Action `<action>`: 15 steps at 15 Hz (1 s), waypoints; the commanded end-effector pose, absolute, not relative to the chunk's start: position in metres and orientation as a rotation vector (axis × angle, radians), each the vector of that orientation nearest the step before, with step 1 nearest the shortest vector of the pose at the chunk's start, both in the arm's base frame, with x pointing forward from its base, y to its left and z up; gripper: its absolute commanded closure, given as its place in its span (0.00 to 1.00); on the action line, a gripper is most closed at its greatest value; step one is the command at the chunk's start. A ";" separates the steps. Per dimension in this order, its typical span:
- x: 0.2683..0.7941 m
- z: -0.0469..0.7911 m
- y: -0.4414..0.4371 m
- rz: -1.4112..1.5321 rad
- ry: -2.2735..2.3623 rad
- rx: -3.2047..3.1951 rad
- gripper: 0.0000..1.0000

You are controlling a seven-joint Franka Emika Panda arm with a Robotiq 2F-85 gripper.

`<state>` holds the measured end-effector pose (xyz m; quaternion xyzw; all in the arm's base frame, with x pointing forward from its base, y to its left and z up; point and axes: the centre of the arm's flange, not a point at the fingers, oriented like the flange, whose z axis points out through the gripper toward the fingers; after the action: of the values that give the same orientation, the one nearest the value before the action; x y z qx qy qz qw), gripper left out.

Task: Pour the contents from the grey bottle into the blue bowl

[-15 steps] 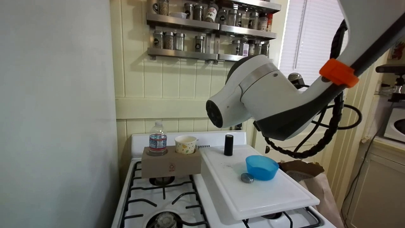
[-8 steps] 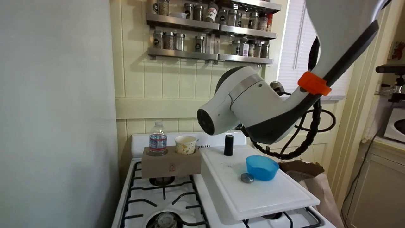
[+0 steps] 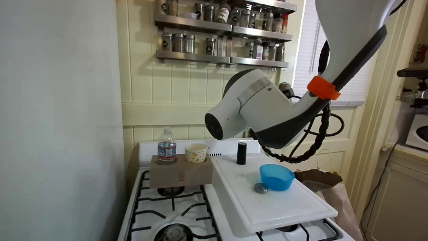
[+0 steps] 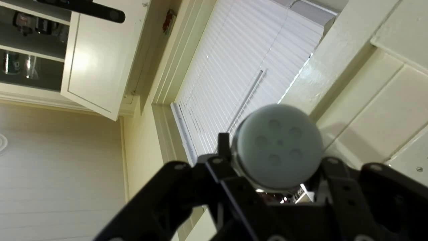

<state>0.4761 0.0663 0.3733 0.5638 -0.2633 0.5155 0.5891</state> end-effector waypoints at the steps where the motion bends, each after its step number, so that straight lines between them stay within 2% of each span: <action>1: 0.479 0.372 0.073 1.254 -0.615 1.326 0.77; 8: 0.480 0.368 0.069 1.281 -0.729 1.610 0.77; 15: 0.499 0.433 0.011 1.243 -0.744 2.036 0.77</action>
<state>0.4989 0.0435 0.3997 0.7299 -0.2920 0.4966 0.3679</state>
